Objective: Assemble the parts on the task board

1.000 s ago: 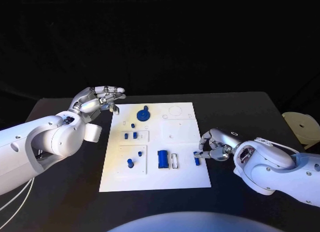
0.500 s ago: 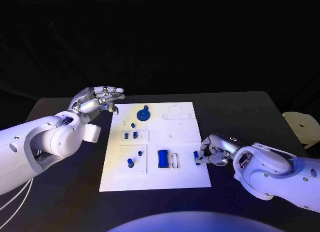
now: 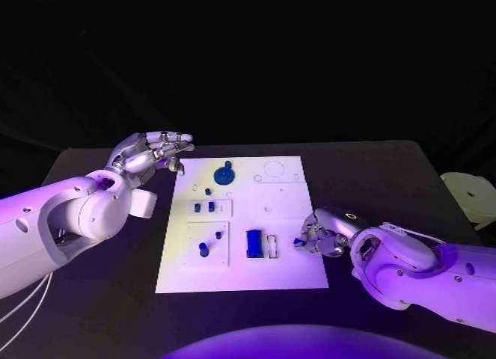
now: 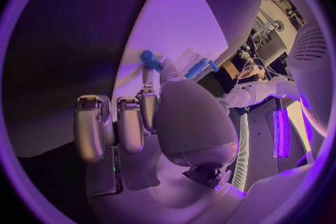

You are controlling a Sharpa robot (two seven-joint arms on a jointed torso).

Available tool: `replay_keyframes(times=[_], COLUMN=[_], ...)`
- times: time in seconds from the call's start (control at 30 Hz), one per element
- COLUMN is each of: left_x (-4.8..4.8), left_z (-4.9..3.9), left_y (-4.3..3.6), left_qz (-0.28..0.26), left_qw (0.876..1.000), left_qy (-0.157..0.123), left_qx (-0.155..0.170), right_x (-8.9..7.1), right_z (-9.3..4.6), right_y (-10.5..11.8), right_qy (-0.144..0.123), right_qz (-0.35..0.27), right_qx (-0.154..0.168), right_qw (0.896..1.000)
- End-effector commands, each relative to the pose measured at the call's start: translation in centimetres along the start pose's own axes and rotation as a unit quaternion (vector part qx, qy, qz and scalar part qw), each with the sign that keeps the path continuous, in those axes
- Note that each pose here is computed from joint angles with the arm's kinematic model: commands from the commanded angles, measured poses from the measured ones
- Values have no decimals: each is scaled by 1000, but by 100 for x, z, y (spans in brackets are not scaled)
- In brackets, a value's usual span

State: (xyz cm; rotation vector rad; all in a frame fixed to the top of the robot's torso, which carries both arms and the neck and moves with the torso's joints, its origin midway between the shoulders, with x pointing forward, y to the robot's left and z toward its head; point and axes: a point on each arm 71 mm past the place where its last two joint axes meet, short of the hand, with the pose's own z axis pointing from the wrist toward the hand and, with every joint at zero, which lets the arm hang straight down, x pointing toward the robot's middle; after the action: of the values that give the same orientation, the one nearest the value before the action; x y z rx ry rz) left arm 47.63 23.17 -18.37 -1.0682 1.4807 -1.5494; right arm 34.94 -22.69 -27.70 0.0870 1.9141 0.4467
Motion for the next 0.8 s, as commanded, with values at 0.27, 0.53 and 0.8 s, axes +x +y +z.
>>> replay_keyframes(times=[0.27,0.53,0.8], left_x=[23,19,24], left_z=[-5,-7,-1], left_y=[-8,-5,0], left_qz=[-5,-5,-4], left_qw=[1000,1000,1000], left_qy=[9,10,11], left_qx=[1,-2,-4], right_x=[151,163,122], right_z=[17,16,-1], right_y=[-31,-6,50], right_qy=[42,45,33], right_qz=[-68,-96,-35], right_qx=[-2,-11,-3], right_qw=[997,994,999])
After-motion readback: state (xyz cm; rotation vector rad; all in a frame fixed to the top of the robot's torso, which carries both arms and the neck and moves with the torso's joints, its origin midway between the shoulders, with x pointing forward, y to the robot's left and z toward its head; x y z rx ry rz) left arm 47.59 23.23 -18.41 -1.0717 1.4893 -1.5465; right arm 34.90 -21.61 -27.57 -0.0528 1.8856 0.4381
